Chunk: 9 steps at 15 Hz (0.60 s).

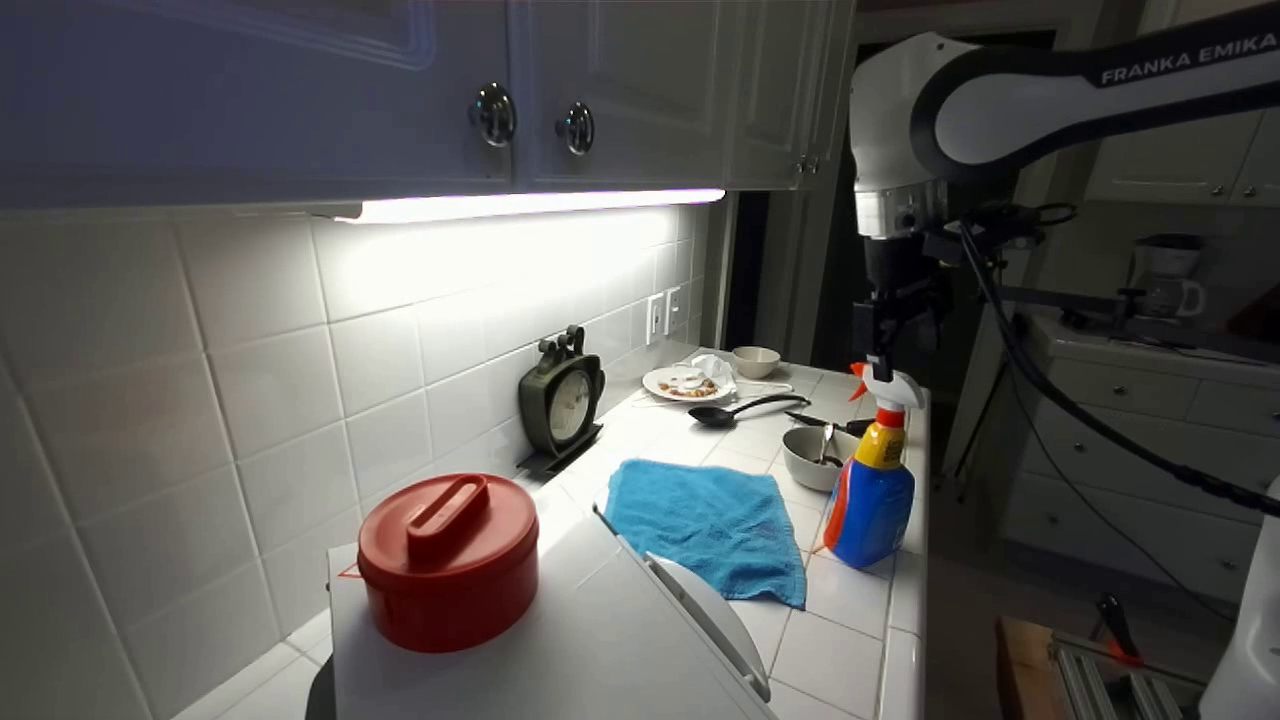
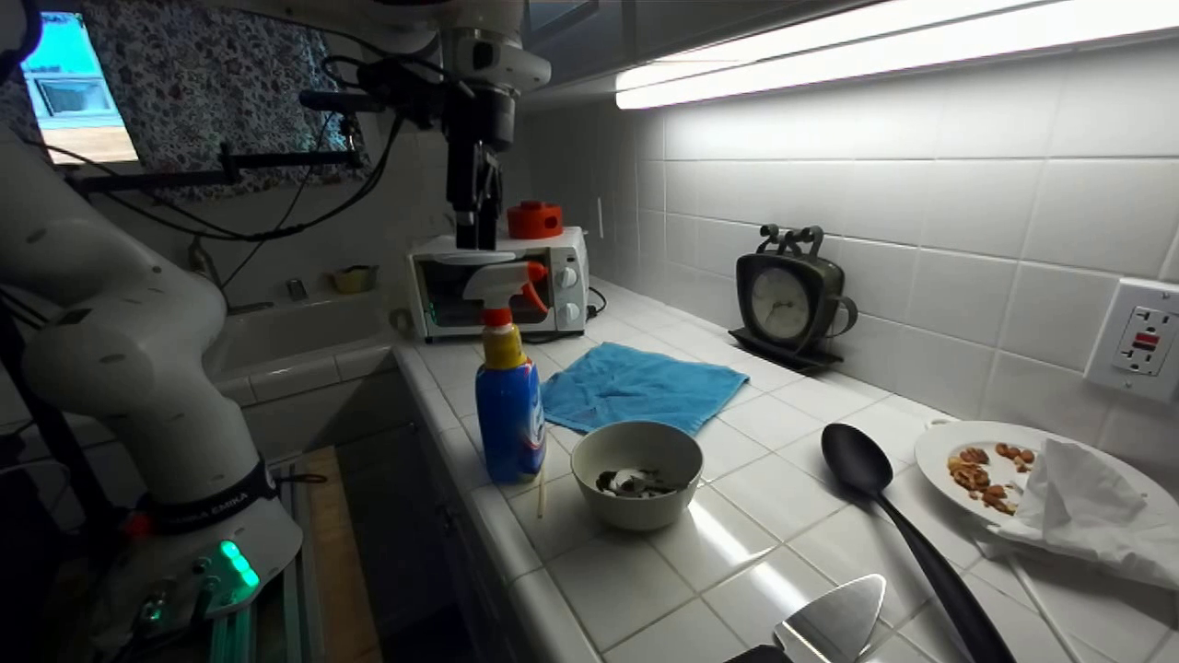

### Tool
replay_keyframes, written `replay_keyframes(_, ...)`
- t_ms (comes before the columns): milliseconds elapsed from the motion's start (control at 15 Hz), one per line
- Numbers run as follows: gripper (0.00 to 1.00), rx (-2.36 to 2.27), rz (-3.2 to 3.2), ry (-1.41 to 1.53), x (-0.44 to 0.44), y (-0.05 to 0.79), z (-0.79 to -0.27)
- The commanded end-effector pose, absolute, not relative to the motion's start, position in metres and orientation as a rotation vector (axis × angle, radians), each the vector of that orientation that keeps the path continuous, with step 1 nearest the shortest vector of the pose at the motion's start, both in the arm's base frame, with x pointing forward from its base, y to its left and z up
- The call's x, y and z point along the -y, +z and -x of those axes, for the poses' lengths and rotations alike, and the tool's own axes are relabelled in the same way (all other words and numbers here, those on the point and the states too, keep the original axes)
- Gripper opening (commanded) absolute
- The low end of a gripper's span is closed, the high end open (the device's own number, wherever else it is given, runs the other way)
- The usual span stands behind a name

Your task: Squeeze the spray bottle

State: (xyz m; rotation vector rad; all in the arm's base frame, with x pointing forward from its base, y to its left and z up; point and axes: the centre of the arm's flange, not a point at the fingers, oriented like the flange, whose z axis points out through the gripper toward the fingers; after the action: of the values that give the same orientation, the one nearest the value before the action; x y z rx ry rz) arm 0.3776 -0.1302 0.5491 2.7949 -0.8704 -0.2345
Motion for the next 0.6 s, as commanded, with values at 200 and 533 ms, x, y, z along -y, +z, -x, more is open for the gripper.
replay_keyframes(200,1.0,0.783,-2.796,-0.079,0.122,0.511,-0.379)
replay_keyframes(533,0.92,0.769,-2.809,-0.062,0.117,0.496,-0.375)
